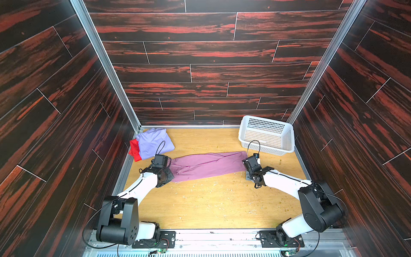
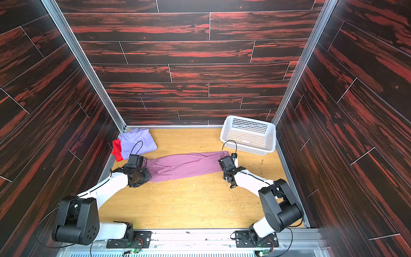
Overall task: Fold and stack t-shirts
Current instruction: Move the T-shirt to the center of the board.
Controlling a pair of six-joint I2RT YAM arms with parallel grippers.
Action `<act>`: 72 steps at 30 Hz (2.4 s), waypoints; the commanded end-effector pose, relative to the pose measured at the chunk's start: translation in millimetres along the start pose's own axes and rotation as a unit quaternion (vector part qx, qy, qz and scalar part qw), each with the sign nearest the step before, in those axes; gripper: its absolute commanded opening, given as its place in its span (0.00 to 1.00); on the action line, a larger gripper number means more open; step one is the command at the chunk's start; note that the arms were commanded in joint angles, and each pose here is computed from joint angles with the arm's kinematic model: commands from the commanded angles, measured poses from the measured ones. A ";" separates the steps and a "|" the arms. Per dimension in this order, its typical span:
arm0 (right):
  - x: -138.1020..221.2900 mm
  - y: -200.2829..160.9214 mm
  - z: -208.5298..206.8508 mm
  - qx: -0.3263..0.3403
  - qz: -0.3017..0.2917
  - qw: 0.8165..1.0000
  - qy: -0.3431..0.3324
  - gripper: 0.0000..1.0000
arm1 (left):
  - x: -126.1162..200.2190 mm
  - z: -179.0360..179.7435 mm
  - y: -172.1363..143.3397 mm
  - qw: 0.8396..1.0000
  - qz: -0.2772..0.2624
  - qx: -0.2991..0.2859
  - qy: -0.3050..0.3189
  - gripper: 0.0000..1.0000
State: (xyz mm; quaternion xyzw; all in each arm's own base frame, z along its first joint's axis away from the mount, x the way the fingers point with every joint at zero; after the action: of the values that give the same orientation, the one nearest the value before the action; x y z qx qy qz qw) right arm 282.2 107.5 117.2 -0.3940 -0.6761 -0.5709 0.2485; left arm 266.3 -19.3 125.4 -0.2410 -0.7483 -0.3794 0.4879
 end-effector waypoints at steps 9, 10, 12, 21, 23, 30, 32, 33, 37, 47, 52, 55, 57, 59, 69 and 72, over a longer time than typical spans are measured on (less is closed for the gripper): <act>-29.0 18.7 23.9 0.010 -0.021 1.000 0.015 0.68 | 12.7 13.2 -9.8 1.000 0.003 -0.010 0.016 0.13; -30.9 21.6 26.2 0.010 -0.027 0.999 0.025 0.69 | 13.5 13.0 -9.8 1.000 0.003 -0.010 0.014 0.13; -34.6 26.9 28.5 0.007 -0.038 0.998 0.040 0.72 | 14.1 13.0 -10.0 1.000 0.003 -0.009 0.013 0.13; -47.2 55.3 29.8 -0.012 -0.064 0.990 0.124 0.75 | 11.4 13.2 -10.6 1.000 0.010 -0.008 0.017 0.13; -51.0 58.1 30.6 -0.016 -0.063 0.989 0.133 0.74 | 10.3 12.4 -10.3 1.000 0.012 -0.010 0.017 0.13; -72.9 53.1 32.9 -0.013 -0.030 0.991 0.130 0.73 | 9.5 12.3 -9.8 1.000 0.015 -0.013 0.021 0.13; -78.2 50.3 32.0 -0.015 -0.019 0.992 0.123 0.72 | 9.7 12.5 -10.1 1.000 0.015 -0.013 0.021 0.13; -80.3 48.9 31.5 -0.014 -0.011 0.993 0.119 0.71 | 10.1 12.4 -9.7 1.000 0.014 -0.012 0.021 0.13; -84.7 41.9 30.4 -0.011 0.013 0.994 0.106 0.53 | 10.7 12.1 -9.7 1.000 0.015 -0.012 0.020 0.13; -65.2 -2.5 20.7 -0.014 0.087 0.988 0.126 0.05 | 12.3 12.4 -10.7 1.000 0.019 -0.016 0.018 0.13; -40.8 -26.0 20.6 0.016 0.114 0.986 0.118 0.06 | 14.8 14.3 -13.0 0.999 0.020 -0.018 0.018 0.14; -23.9 -40.2 24.1 0.029 0.126 0.985 0.117 0.06 | 16.0 16.5 -16.4 0.999 0.025 -0.019 0.017 0.14; -14.2 -49.7 27.1 0.036 0.133 0.983 0.119 0.07 | 16.9 20.4 -21.7 0.999 0.035 -0.022 0.022 0.14; -8.1 -58.6 29.0 0.041 0.141 0.983 0.113 0.08 | 17.7 25.6 -27.7 0.998 0.044 -0.024 0.029 0.14; 2.3 -94.1 18.9 0.068 0.174 0.982 0.042 0.10 | 26.9 36.8 -39.9 0.998 0.052 -0.020 0.037 0.00; 6.3 -92.4 5.8 0.062 0.162 0.985 -0.005 0.12 | 27.9 35.9 -36.2 0.998 0.048 -0.026 0.045 0.00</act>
State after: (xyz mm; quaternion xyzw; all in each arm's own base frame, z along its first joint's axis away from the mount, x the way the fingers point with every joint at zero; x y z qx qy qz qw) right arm 240.7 145.6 87.4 -0.3826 -0.6326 -0.5694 0.3594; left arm 209.9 -15.1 124.3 -0.2755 -0.7112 -0.3780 0.5249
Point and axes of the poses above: each gripper's point midway between its finger pads, its own x axis back along the fingers, its own z axis along the line the jaws close on, y = z × x, the point moved 8 cm from there along x, back along the fingers, and after that the axes turned 4 degrees about x, right-handed, at the moved point
